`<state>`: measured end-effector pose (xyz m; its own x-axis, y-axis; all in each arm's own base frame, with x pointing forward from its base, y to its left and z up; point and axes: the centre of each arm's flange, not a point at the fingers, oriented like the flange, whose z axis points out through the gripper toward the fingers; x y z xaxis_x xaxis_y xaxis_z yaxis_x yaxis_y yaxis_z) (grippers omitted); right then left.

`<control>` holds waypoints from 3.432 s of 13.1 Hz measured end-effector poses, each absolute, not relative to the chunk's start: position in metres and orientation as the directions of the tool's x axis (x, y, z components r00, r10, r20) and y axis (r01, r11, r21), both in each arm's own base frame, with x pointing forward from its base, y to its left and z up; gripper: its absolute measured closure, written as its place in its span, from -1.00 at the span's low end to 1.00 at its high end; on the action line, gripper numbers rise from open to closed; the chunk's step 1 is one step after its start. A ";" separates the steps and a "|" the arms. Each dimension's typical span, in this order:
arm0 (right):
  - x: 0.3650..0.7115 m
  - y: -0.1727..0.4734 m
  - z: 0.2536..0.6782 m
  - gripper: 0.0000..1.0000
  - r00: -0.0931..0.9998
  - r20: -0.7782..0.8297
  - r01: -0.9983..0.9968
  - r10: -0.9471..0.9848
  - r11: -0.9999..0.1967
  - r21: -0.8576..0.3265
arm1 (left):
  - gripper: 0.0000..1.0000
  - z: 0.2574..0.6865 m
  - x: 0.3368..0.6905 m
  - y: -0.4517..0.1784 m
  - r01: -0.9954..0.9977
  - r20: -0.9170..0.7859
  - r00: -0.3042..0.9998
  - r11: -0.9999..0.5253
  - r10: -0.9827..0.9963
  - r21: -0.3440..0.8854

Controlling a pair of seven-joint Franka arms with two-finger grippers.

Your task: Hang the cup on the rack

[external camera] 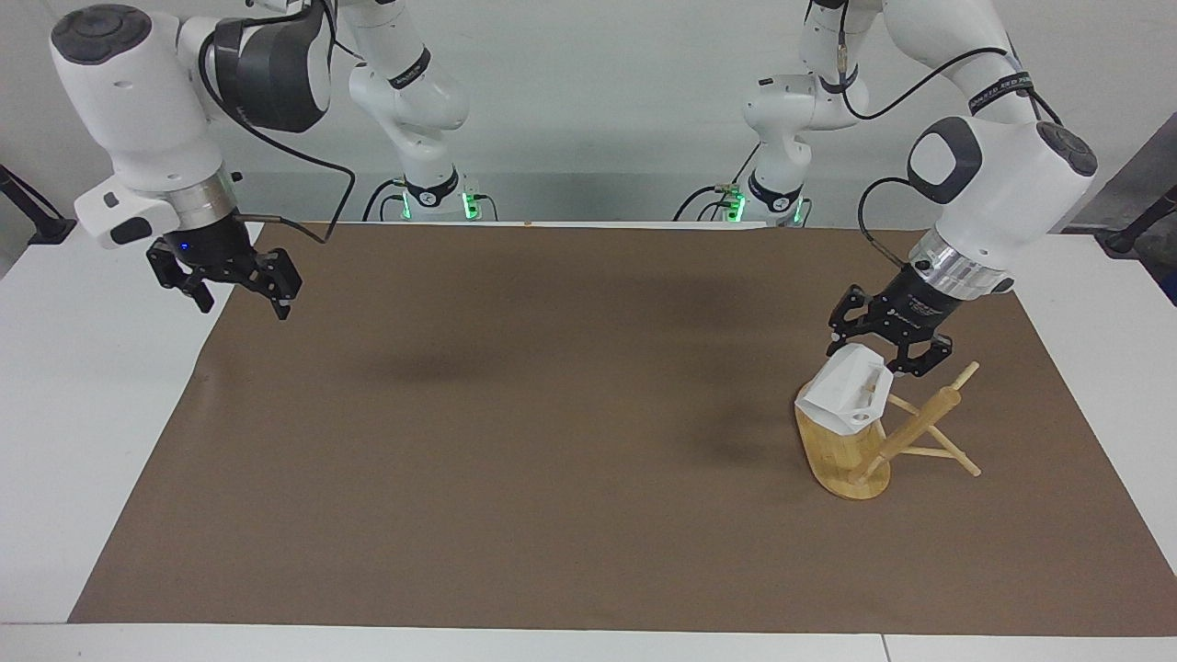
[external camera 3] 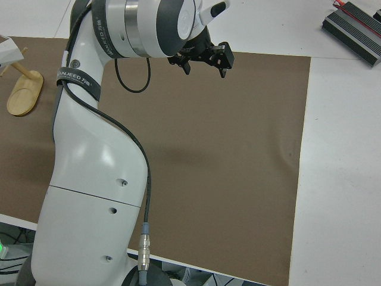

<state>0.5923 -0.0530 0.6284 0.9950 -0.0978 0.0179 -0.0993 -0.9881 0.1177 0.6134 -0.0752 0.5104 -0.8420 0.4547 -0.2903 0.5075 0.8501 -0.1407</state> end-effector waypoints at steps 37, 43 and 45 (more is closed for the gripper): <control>0.573 -0.056 0.612 -1.00 0.991 -0.021 -0.130 -0.132 -0.989 0.063 | -1.00 0.615 0.537 -0.060 0.629 -0.047 0.773 -0.757 0.632 0.177; 0.573 -0.056 0.612 -1.00 0.991 -0.021 -0.130 -0.132 -0.989 0.063 | -1.00 0.644 0.540 -0.048 0.151 0.098 0.983 -0.985 0.158 0.080; 0.573 -0.056 0.612 -1.00 0.991 -0.021 -0.130 -0.132 -0.989 0.063 | -1.00 0.654 0.538 -0.038 0.042 0.103 0.994 -0.997 0.048 0.065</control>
